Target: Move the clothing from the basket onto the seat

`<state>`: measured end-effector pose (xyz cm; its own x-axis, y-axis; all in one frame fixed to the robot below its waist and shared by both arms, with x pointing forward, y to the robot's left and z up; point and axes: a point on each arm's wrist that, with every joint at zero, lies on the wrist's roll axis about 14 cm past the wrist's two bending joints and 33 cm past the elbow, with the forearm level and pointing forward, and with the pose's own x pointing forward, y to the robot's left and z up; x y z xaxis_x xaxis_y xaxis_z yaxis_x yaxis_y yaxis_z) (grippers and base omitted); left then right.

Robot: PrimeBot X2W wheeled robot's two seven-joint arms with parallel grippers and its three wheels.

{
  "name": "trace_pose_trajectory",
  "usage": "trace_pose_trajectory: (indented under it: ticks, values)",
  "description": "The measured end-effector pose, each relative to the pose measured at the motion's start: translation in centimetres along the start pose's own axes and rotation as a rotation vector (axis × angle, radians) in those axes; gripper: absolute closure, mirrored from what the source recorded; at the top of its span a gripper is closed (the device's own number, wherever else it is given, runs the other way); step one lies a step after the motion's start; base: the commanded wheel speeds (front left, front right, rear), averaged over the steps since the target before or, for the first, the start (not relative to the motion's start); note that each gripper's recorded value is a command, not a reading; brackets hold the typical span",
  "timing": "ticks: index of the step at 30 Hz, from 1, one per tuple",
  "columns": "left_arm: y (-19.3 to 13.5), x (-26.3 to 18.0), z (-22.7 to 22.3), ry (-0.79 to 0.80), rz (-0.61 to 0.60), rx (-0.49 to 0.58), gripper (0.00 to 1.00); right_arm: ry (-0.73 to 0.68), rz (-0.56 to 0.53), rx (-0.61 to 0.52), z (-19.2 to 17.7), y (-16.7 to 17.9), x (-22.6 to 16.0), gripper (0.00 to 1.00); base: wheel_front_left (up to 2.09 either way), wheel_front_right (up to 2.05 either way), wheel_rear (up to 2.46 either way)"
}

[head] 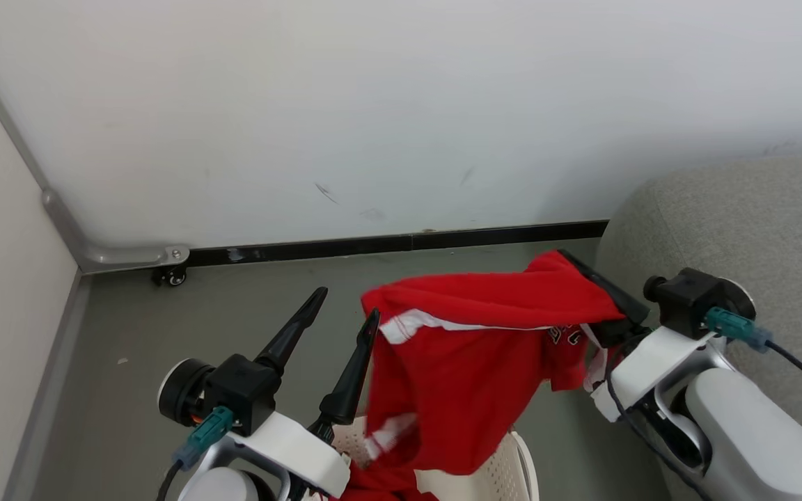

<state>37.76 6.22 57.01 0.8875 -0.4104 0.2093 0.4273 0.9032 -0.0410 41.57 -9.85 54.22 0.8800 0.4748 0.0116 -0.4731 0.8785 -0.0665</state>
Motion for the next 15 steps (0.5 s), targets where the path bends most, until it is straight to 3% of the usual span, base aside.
trace_pose_trajectory:
  ticks: [15]
  values:
    - [-2.9, -0.3, -2.2, 0.048, -0.066, -0.043, 0.00, -0.025, -0.301, 0.034, -0.3, -9.3, -6.1, 1.00, 0.00, 0.00, 0.00]
